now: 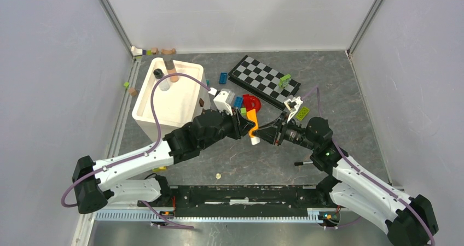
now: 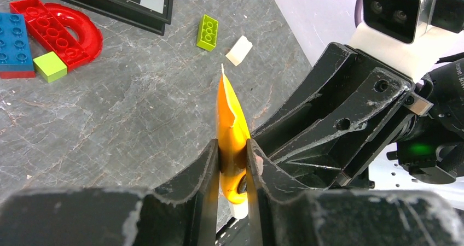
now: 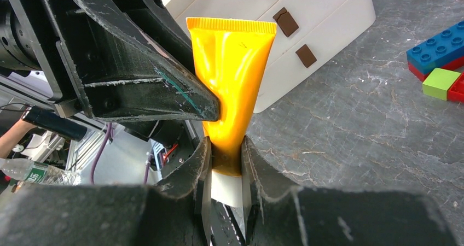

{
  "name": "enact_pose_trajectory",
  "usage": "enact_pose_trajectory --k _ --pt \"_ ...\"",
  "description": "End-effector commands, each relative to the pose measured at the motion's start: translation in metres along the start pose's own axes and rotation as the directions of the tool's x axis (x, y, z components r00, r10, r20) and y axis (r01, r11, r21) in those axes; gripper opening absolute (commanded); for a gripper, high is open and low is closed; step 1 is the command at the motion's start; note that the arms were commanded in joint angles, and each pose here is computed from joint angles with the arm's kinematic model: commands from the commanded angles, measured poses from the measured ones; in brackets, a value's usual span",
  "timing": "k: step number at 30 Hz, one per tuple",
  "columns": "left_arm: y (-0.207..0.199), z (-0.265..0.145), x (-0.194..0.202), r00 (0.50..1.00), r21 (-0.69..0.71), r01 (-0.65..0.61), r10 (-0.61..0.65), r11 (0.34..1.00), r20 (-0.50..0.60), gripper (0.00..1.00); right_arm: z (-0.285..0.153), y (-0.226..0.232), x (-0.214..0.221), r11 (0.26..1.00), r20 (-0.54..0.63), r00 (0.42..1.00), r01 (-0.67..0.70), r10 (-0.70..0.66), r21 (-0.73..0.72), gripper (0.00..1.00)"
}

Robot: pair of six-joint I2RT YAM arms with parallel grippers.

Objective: Organize the makeup
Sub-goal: Pick up the makeup from the center of the board.

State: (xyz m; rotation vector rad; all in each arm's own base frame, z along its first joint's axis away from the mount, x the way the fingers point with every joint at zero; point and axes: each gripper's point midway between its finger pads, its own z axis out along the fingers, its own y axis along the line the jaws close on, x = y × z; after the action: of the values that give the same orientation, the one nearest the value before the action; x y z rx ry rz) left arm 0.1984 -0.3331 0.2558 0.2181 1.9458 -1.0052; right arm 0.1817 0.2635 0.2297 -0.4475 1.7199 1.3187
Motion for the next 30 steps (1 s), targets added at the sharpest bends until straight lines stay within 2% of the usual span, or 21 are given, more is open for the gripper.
enact_pose_trajectory --k 1,6,10,15,19,24,28,30 --pt "-0.019 0.000 -0.015 0.997 0.075 0.051 -0.055 0.996 0.053 0.18 -0.001 0.011 -0.010 0.999 0.040 0.999 0.037 -0.035 -0.040 0.21" --pt "-0.021 -0.002 -0.015 0.997 0.084 0.049 -0.054 0.995 0.054 0.15 -0.003 0.009 -0.010 0.998 0.035 0.998 0.050 -0.049 -0.027 0.37" --pt "-0.016 -0.008 -0.011 0.998 0.077 0.040 -0.044 0.996 0.045 0.13 -0.006 0.005 -0.012 0.993 -0.005 0.993 0.115 -0.115 0.016 0.46" --pt "-0.014 -0.022 -0.012 0.998 0.099 0.025 -0.031 0.995 0.058 0.11 -0.012 0.008 -0.014 0.985 -0.040 0.984 0.174 -0.173 0.023 0.53" --pt "-0.025 -0.036 -0.011 0.999 0.178 -0.033 0.025 0.983 0.047 0.11 -0.017 0.016 -0.021 0.975 -0.023 0.975 0.222 -0.222 0.010 0.58" --pt "-0.054 -0.060 -0.005 0.989 0.376 -0.145 0.140 0.915 0.040 0.10 -0.022 0.041 -0.035 0.961 0.033 0.964 0.264 -0.262 -0.083 0.61" --pt "-0.060 -0.075 -0.007 0.978 0.425 -0.207 0.196 0.881 0.069 0.03 -0.027 0.074 -0.051 0.940 0.113 0.961 0.272 -0.254 -0.206 0.61" --pt "-0.062 -0.080 -0.009 0.972 0.441 -0.235 0.222 0.866 0.082 0.02 -0.029 0.089 -0.059 0.926 0.150 0.959 0.272 -0.239 -0.261 0.62"
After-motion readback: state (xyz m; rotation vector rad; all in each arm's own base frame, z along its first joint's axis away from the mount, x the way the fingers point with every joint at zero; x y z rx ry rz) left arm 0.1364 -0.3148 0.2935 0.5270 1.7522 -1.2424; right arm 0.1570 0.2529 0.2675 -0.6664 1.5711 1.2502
